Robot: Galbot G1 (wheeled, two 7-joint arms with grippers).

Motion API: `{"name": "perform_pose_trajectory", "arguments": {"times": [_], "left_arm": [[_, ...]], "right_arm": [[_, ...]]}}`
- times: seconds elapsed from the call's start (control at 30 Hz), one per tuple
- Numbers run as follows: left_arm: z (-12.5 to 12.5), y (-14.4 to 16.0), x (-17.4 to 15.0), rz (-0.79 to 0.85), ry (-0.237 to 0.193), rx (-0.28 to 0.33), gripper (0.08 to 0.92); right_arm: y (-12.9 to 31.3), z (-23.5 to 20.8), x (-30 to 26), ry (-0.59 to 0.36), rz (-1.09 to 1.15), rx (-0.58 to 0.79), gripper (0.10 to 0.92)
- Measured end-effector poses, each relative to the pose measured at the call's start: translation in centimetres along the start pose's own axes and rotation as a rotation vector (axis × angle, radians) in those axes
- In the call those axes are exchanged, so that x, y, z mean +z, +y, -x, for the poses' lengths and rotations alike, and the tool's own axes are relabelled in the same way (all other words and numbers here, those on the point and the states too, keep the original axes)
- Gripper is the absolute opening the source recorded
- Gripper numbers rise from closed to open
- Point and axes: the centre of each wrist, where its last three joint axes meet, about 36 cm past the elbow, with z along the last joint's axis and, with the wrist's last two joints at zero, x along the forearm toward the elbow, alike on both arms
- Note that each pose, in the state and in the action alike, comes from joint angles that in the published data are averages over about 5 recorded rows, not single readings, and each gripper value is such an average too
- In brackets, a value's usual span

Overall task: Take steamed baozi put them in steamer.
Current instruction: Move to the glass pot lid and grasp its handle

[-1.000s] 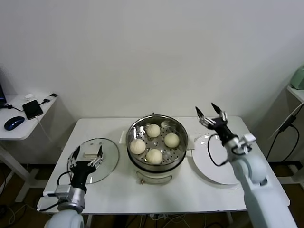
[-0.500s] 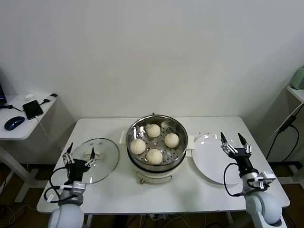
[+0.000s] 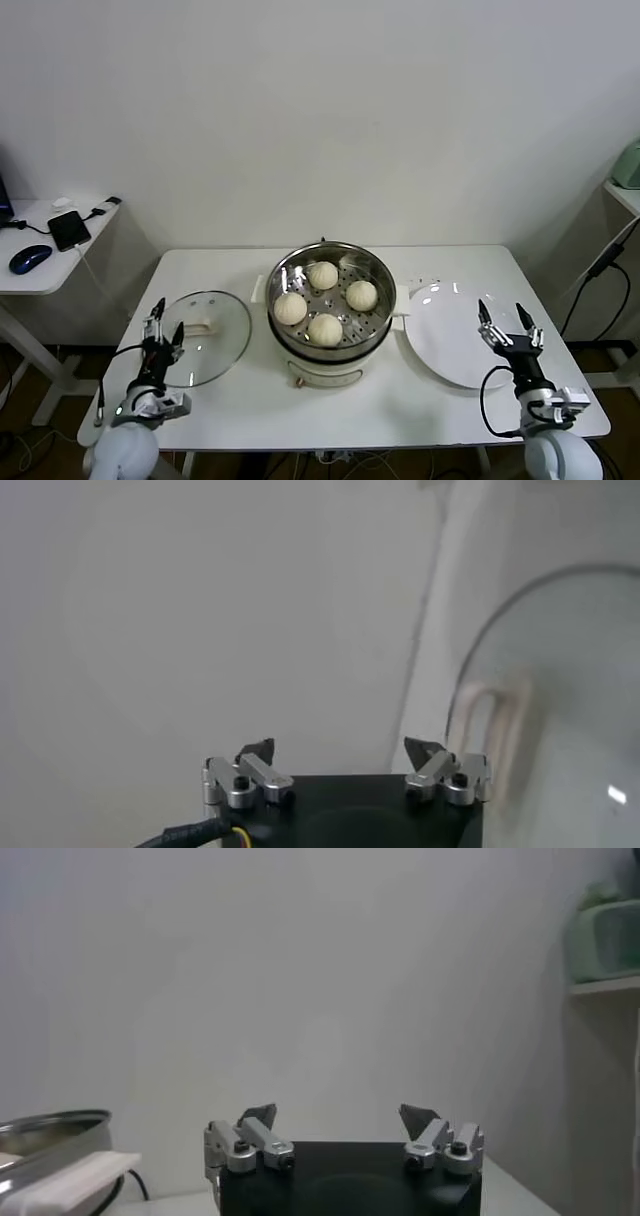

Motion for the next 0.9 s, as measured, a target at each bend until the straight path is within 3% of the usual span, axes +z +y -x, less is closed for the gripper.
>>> {"name": "perform_pose_trajectory", "arguments": {"times": [0.33,0.9], "left_arm": [[1.4,-2.4,1.2,0.166,-0.020,0.029,0.823],[3.4,-4.9,0.8,0.256,-0.008,0.055,0.823]], "right_arm": [[0.0,-0.3,0.8,0.014,-0.002,0.031,0.823],[-0.6,-0.9,1.5,0.025,-0.005,0.056,0.823]]}}
